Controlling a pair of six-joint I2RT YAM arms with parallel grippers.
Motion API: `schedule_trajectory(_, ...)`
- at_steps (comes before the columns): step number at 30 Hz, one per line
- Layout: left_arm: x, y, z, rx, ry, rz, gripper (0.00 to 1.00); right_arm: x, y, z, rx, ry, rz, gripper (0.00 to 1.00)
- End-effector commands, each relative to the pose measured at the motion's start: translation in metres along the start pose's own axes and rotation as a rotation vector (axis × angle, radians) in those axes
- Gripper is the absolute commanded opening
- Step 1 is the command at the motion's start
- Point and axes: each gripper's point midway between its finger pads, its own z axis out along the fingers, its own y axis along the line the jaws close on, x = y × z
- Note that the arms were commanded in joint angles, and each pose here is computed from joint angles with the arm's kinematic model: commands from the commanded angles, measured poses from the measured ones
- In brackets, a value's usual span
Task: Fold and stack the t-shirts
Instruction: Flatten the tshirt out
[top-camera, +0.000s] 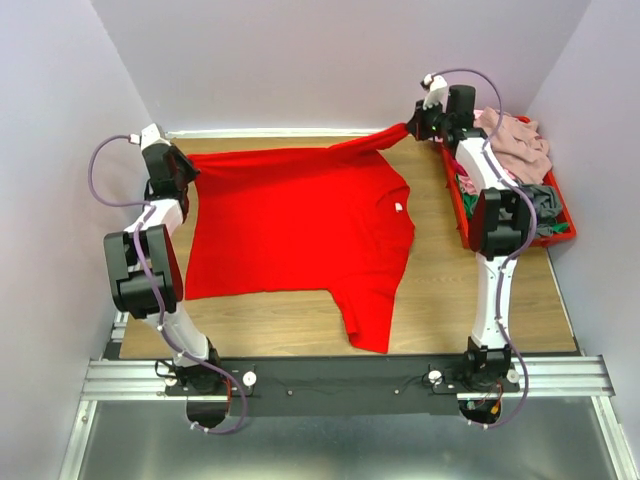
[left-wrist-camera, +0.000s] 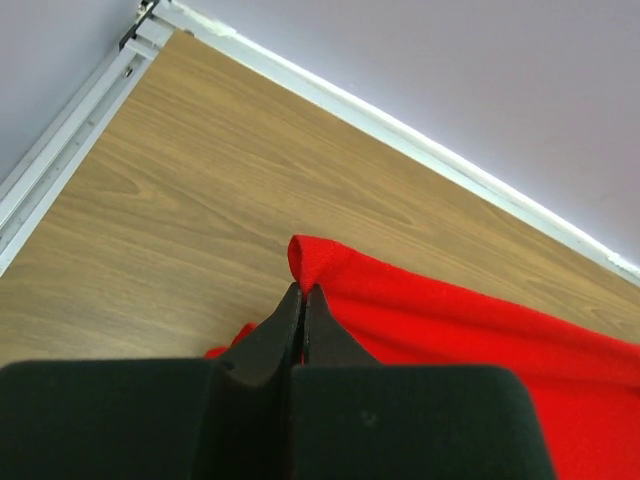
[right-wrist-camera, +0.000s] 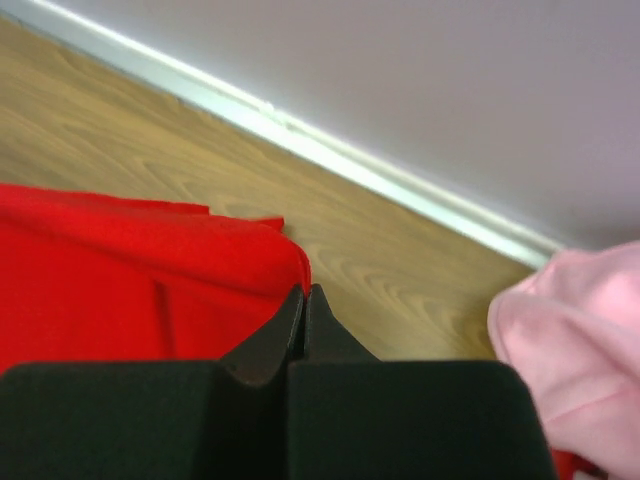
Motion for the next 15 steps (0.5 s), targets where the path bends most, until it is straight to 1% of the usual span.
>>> schedule_trajectory(1,0.008,0.021,0.008,-0.07,0.023,0.027,0.0,-0.054,0.004,-0.007,0.016,-0.124,-0.015,0.01)
schedule_trajectory(8,0.003,0.022,0.008,-0.074,0.025,0.042,0.0,-0.087,0.024,-0.025,-0.04,-0.179,0.024,0.01)
schedule_trajectory(15,-0.012,0.024,0.015,-0.08,0.006,0.064,0.0,-0.101,0.06,-0.036,-0.184,-0.196,0.062,0.01)
